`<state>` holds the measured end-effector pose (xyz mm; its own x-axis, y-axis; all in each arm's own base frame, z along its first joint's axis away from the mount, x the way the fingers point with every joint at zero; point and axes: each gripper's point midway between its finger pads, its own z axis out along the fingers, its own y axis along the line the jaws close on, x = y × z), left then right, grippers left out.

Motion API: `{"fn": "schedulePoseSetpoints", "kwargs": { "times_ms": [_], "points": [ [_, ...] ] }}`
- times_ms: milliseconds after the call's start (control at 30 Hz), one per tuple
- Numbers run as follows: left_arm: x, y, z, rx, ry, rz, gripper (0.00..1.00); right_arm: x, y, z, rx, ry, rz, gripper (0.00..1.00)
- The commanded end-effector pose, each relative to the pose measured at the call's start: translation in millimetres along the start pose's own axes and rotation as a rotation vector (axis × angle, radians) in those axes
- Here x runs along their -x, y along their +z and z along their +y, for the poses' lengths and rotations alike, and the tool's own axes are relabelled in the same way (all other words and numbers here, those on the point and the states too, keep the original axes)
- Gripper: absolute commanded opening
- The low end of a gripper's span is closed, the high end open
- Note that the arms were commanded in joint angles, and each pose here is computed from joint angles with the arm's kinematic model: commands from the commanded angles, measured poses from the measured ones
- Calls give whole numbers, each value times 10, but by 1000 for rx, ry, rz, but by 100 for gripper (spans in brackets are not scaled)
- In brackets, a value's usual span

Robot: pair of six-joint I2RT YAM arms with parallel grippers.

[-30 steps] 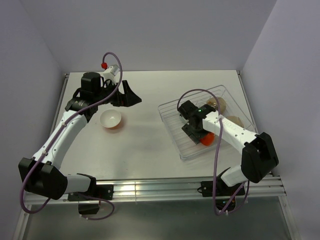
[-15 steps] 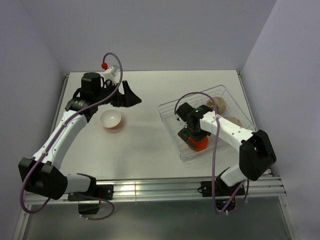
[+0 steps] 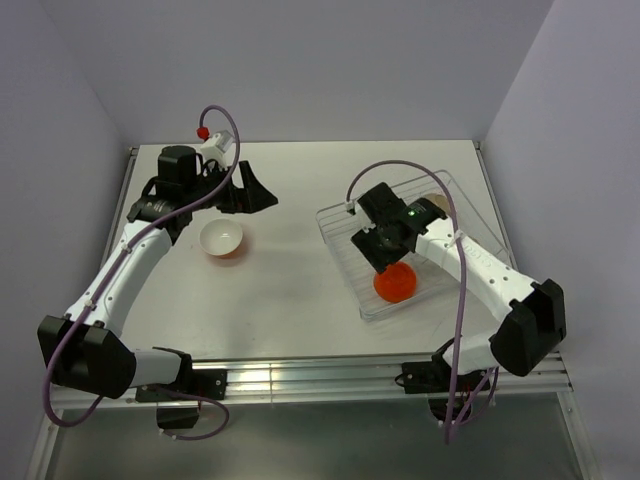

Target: Load the bowls into the dish rack

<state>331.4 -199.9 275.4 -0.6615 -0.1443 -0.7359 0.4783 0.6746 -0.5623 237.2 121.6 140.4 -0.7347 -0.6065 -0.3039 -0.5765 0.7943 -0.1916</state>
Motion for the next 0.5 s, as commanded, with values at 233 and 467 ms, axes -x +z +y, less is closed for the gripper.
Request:
{"fn": "schedulePoseSetpoints", "kwargs": {
  "times_ms": [233,467],
  "points": [
    [65,-112,155,13,5,-39,94,436,113,39,150,118,-132,35],
    [-66,-179,478,117,6,-6,93,178,464,17,129,122,-23,34]
  ]
}}
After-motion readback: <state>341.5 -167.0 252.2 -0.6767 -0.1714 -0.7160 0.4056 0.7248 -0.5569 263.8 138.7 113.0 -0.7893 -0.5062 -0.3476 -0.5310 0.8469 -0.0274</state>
